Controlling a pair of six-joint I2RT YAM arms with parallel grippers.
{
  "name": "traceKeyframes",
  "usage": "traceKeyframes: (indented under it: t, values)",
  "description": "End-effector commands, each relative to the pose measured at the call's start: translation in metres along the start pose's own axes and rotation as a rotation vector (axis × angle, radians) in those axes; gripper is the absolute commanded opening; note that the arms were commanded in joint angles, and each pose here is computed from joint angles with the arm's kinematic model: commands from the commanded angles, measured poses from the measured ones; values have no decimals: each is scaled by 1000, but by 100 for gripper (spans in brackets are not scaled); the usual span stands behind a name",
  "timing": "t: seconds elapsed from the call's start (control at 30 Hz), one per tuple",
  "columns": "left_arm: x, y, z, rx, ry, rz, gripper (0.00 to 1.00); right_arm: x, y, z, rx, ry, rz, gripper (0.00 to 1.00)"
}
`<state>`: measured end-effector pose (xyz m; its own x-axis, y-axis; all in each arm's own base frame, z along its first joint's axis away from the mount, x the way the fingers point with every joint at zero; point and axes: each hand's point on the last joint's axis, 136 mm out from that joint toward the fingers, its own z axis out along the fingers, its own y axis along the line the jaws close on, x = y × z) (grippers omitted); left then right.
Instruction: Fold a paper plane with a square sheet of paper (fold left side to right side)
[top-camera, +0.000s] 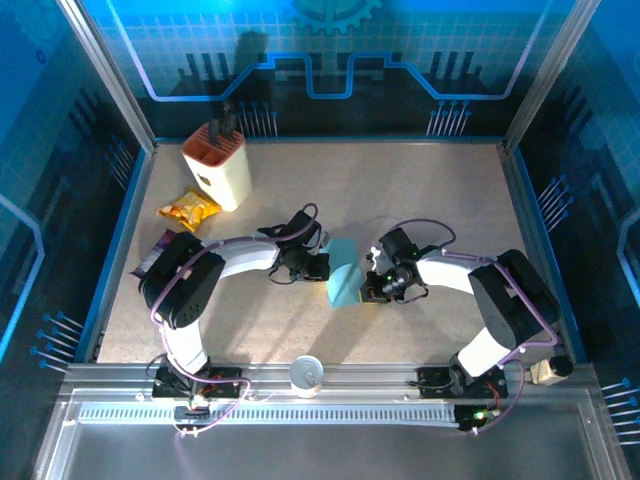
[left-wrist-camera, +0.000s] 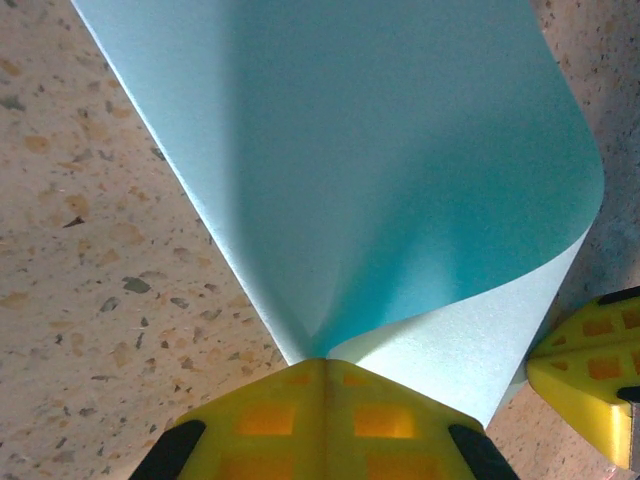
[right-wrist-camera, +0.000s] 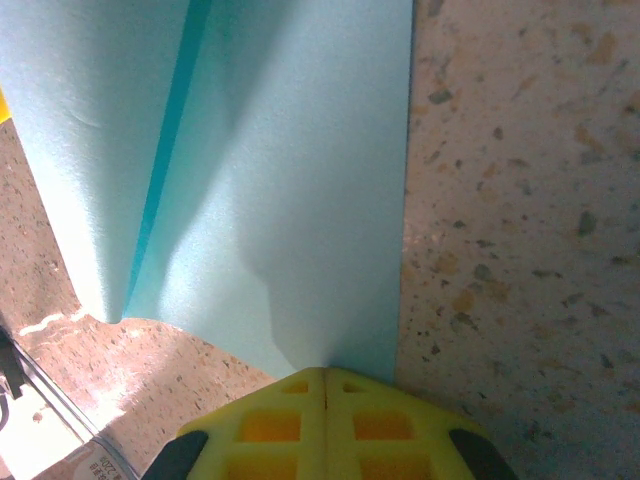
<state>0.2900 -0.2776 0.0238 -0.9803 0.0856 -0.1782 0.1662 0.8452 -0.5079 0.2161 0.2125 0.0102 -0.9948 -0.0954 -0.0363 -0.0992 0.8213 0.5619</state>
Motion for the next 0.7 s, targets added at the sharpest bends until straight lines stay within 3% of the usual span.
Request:
traceKeyframes:
  t: [0.0, 0.67]
  values:
    - [-11, 0, -4, -8, -28, 26, 0, 17, -16, 8, 74, 62, 35, 0]
    - [-16, 4, 2, -6, -36, 17, 0, 18, -16, 11, 72, 73, 37, 0]
